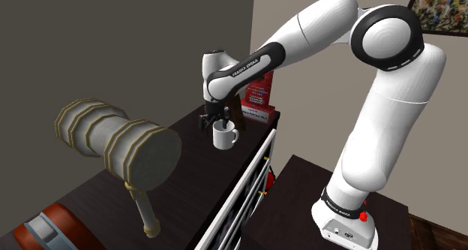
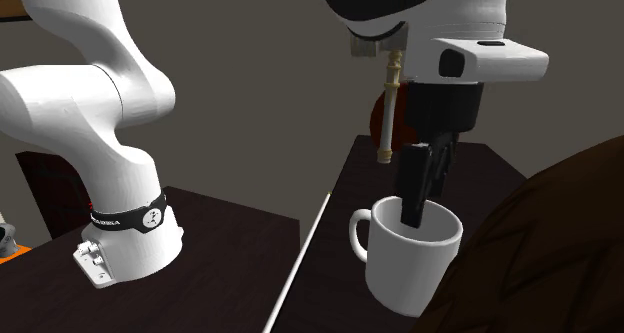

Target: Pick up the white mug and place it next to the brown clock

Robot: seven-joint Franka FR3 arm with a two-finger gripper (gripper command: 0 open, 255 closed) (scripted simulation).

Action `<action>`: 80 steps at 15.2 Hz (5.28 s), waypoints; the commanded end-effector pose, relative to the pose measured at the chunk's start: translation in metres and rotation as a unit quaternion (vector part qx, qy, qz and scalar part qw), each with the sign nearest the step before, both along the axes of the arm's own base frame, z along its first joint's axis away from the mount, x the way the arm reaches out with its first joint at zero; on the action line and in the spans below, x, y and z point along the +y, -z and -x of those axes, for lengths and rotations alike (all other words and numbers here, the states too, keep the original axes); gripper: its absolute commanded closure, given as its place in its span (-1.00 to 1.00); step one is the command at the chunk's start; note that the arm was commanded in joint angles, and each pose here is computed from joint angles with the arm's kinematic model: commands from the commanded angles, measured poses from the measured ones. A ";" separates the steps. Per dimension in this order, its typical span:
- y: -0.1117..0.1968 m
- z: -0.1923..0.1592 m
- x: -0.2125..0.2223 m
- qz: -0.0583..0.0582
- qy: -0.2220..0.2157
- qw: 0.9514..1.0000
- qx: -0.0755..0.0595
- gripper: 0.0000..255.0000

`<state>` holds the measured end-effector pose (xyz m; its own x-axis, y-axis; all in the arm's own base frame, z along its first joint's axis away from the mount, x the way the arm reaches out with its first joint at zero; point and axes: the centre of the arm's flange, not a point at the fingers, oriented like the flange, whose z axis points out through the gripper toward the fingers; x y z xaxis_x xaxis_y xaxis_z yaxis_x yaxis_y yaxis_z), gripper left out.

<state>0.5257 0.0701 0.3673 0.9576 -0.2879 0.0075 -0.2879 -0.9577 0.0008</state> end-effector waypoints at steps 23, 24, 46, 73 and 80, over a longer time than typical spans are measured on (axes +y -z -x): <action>0.004 0.000 0.000 0.000 0.000 1.000 0.000 1.00; -0.001 0.000 0.000 0.000 0.000 1.000 0.000 1.00; -0.118 0.000 0.000 0.000 0.000 1.000 0.000 1.00; -0.260 0.000 0.000 0.000 0.000 1.000 0.000 1.00; -0.277 0.012 0.037 0.000 0.000 1.000 0.000 1.00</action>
<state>0.5175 0.0971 0.6439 0.9578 -0.2872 0.0080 -0.2872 -0.9579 0.0007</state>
